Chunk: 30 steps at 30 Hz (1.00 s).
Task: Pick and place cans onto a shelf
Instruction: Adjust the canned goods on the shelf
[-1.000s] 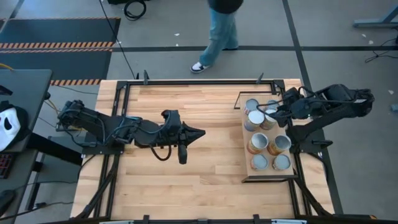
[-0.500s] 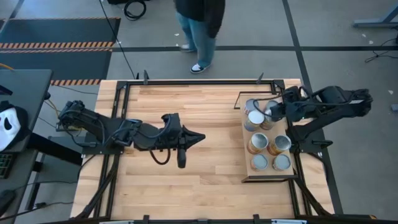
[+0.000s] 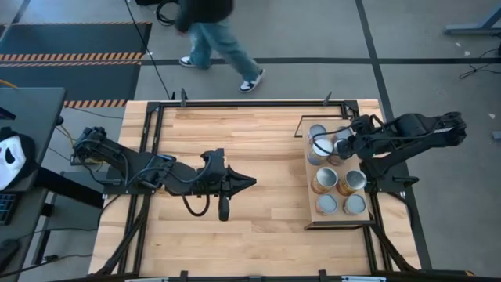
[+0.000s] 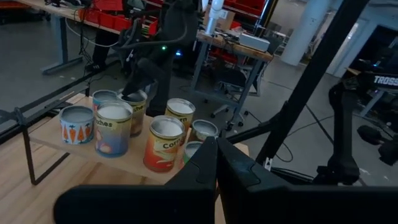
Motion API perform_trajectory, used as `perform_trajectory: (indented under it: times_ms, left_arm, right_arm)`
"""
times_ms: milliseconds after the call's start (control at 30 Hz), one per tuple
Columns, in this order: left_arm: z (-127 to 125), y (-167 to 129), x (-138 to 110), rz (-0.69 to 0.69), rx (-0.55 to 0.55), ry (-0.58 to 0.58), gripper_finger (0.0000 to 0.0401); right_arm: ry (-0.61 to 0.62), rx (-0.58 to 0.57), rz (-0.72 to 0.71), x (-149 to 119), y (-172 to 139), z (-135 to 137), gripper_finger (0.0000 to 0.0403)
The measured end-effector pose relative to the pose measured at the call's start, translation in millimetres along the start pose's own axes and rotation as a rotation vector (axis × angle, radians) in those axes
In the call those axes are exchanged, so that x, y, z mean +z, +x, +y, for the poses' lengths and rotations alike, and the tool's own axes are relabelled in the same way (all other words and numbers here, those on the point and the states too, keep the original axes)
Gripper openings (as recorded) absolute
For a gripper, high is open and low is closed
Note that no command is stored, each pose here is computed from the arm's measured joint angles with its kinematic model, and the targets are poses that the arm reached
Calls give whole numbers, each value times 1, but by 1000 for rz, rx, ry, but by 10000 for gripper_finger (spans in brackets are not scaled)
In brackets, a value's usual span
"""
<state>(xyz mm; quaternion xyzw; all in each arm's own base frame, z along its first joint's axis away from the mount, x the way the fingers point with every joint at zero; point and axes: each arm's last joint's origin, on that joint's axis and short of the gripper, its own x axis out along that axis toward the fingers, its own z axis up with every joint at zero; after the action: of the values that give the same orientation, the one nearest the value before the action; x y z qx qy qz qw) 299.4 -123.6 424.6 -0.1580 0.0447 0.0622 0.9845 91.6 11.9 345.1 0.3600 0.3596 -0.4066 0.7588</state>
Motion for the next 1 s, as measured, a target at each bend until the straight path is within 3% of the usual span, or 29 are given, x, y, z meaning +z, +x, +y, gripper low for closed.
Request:
perform_trajectory:
  times_ms: [300, 667, 867, 1000]
  left_arm:
    - [0, 0, 0, 0, 1, 8, 9]
    - [0, 0, 0, -1, 1, 7, 9]
    - [0, 0, 0, -2, 0, -3, 9]
    - [0, 0, 0, -2, 1, -4, 9]
  right_arm:
    - [-37, 20, 83, 2, -9, -2, 3]
    - [-39, 9, 40, 4, -8, -4, 2]
    - [-41, 88, 22, 11, -24, -7, 2]
    - [-147, 165, 22, 13, -28, -1, 2]
